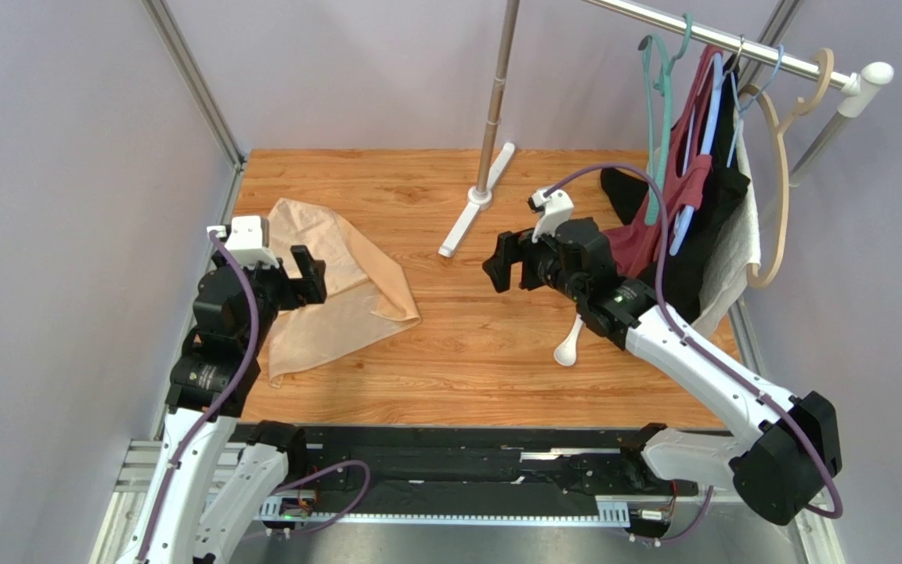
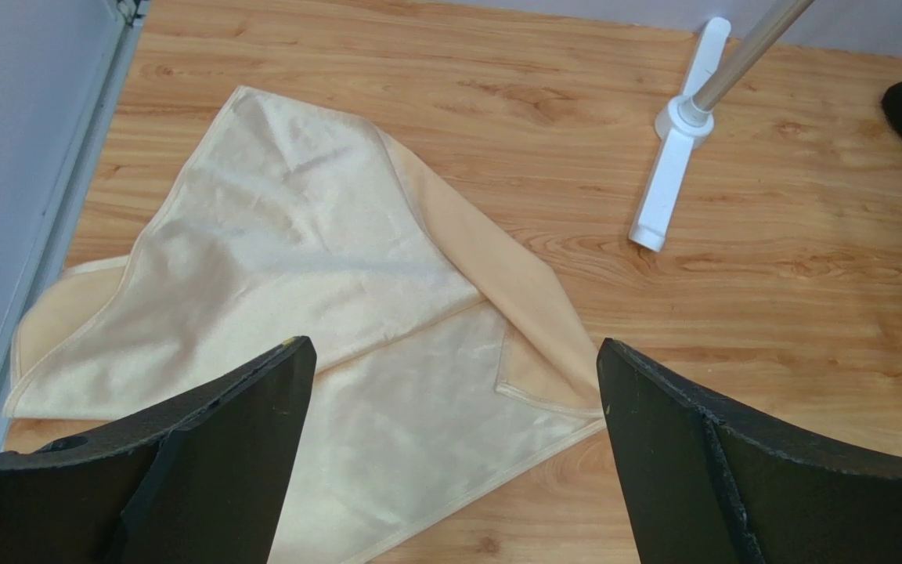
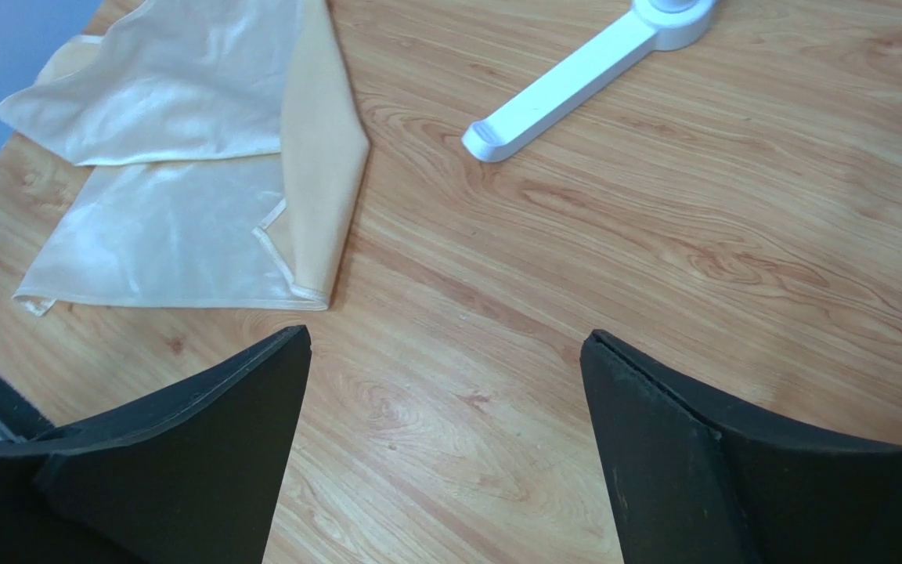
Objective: Fold the napkin, place the utensils inside, and roll it up
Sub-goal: Flatten the napkin out
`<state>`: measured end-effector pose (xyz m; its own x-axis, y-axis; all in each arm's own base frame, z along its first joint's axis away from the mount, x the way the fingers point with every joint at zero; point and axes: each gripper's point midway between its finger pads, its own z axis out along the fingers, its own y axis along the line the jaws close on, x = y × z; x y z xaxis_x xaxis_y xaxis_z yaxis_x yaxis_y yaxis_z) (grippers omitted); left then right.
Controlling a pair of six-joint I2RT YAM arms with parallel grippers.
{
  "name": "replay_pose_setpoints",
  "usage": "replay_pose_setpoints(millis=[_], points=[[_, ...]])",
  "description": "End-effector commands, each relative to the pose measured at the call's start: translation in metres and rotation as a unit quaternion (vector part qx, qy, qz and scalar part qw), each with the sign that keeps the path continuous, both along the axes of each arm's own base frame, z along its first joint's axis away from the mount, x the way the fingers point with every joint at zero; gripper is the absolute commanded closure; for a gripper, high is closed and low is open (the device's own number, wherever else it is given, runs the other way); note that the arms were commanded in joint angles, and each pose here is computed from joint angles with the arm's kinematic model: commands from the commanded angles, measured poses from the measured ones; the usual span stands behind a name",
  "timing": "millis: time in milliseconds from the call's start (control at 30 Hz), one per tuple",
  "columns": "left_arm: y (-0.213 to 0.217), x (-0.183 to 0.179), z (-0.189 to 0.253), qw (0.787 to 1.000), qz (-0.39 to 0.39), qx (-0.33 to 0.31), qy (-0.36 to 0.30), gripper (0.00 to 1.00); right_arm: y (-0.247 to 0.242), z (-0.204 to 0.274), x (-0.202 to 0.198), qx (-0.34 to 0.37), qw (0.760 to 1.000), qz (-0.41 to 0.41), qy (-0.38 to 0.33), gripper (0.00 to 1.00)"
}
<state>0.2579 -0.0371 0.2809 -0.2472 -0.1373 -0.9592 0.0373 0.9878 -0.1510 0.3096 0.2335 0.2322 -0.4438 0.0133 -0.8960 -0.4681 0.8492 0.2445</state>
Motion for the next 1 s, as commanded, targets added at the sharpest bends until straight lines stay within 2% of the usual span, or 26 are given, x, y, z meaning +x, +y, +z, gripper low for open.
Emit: replay_pose_setpoints(millis=[0, 133, 233, 267, 333, 367, 400, 433, 467, 500, 533, 600, 767, 967], points=[[0.007, 0.004, 0.015, 1.0, 0.024, -0.009, -0.011, 0.01, 0.035, 0.028, -0.007, 0.029, 0.997, 0.064, -0.012, 0.11], [0.014, 0.001, -0.005, 0.999, 0.043, 0.001, 0.016, 0.01, 0.082, 0.033, -0.019, -0.009, 0.994, 0.101, -0.032, 0.12], [0.014, 0.001, -0.007, 0.999, 0.037, 0.012, 0.025, 0.01, 0.133, 0.028, -0.027, 0.01, 0.989, 0.145, 0.001, 0.15], [0.015, 0.001, -0.005, 0.999, 0.039, 0.013, 0.021, 0.01, 0.156, 0.004, -0.032, 0.012, 0.984, 0.174, 0.043, 0.2], [0.024, -0.001, -0.003, 0.998, 0.064, 0.017, 0.02, 0.01, 0.187, 0.008, -0.031, 0.045, 0.977, 0.2, 0.062, 0.24], [0.035, -0.003, -0.003, 0.996, 0.089, 0.018, 0.021, 0.01, 0.208, -0.025, -0.033, 0.025, 0.971, 0.217, 0.093, 0.28], [0.039, -0.004, -0.004, 0.995, 0.099, 0.014, 0.022, 0.01, 0.222, -0.017, -0.028, 0.025, 0.97, 0.224, 0.087, 0.29], [0.041, -0.007, -0.001, 0.994, 0.105, 0.01, 0.015, 0.01, 0.234, -0.029, -0.026, 0.012, 0.968, 0.23, 0.095, 0.3], [0.044, -0.008, -0.002, 0.994, 0.11, 0.005, 0.012, 0.01, 0.248, -0.062, -0.026, -0.014, 0.965, 0.233, 0.119, 0.34], [0.044, -0.009, 0.004, 0.994, 0.109, 0.0, -0.004, 0.01, 0.249, -0.079, -0.026, -0.037, 0.962, 0.232, 0.139, 0.36], [0.045, -0.01, 0.005, 0.994, 0.109, -0.002, -0.008, 0.02, 0.262, -0.067, -0.019, -0.03, 0.963, 0.236, 0.129, 0.38], [0.044, -0.011, 0.006, 0.994, 0.108, -0.005, -0.013, 0.02, 0.269, -0.099, -0.017, -0.052, 0.959, 0.234, 0.153, 0.42], [0.035, -0.008, 0.002, 0.996, 0.084, -0.012, -0.005, 0.02, 0.274, -0.143, -0.013, -0.099, 0.954, 0.225, 0.171, 0.51], [0.034, -0.008, 0.003, 0.996, 0.082, -0.015, -0.009, 0.02, 0.272, -0.172, -0.009, -0.134, 0.957, 0.201, 0.161, 0.52]])
